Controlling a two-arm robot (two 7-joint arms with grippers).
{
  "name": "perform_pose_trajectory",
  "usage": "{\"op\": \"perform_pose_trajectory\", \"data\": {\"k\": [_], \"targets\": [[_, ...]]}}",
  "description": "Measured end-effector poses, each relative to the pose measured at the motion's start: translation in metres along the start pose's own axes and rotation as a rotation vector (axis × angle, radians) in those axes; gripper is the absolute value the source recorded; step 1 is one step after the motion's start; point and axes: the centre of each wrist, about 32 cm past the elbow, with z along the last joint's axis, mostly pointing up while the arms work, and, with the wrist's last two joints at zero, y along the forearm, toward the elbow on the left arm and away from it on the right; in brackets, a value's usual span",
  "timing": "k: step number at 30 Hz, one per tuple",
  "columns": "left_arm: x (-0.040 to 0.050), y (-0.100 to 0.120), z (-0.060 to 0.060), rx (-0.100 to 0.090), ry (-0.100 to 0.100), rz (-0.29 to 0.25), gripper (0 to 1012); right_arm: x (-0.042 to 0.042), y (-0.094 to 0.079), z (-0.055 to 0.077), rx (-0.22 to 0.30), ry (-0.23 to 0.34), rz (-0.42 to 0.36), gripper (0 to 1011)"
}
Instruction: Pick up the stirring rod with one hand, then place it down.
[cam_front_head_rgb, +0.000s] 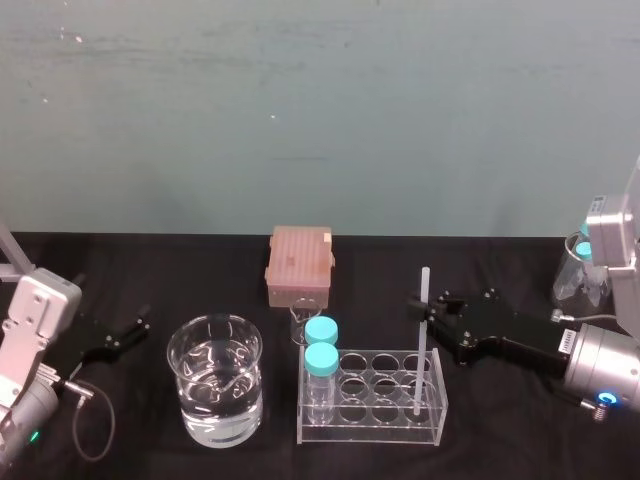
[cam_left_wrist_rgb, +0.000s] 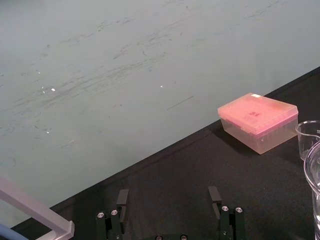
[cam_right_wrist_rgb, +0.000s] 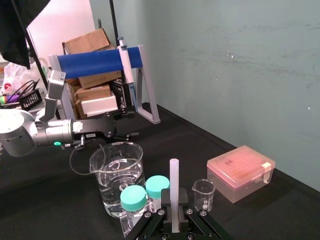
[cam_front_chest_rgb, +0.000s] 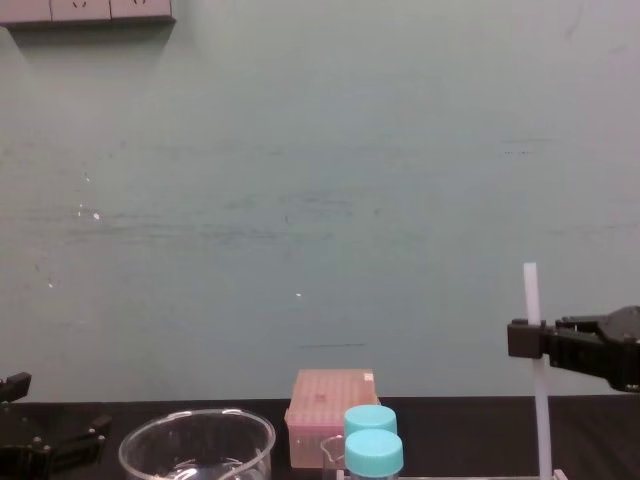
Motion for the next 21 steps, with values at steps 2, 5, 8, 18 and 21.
{"op": "perform_pose_trajectory", "data": {"k": [2,5,8,18,21], "targets": [[0.0000,0.000,0.000,0.000,0.000,0.000,1005,-0.0003,0.000,-0.002,-0.003,0.002,-0.001,72],[0.0000,0.000,0.000,0.000,0.000,0.000,1005,-0.0010,0.001,-0.005,-0.007,0.006,-0.005,72],[0.0000,0.000,0.000,0.000,0.000,0.000,1005,-0.0010,0.002,-0.008,-0.013,0.010,-0.010,72],[0.0000,0.000,0.000,0.000,0.000,0.000,1005,-0.0004,0.005,-0.015,-0.024,0.018,-0.023,72],[0.0000,0.000,0.000,0.000,0.000,0.000,1005,-0.0011,0.005,-0.017,-0.028,0.019,-0.020,72]]}}
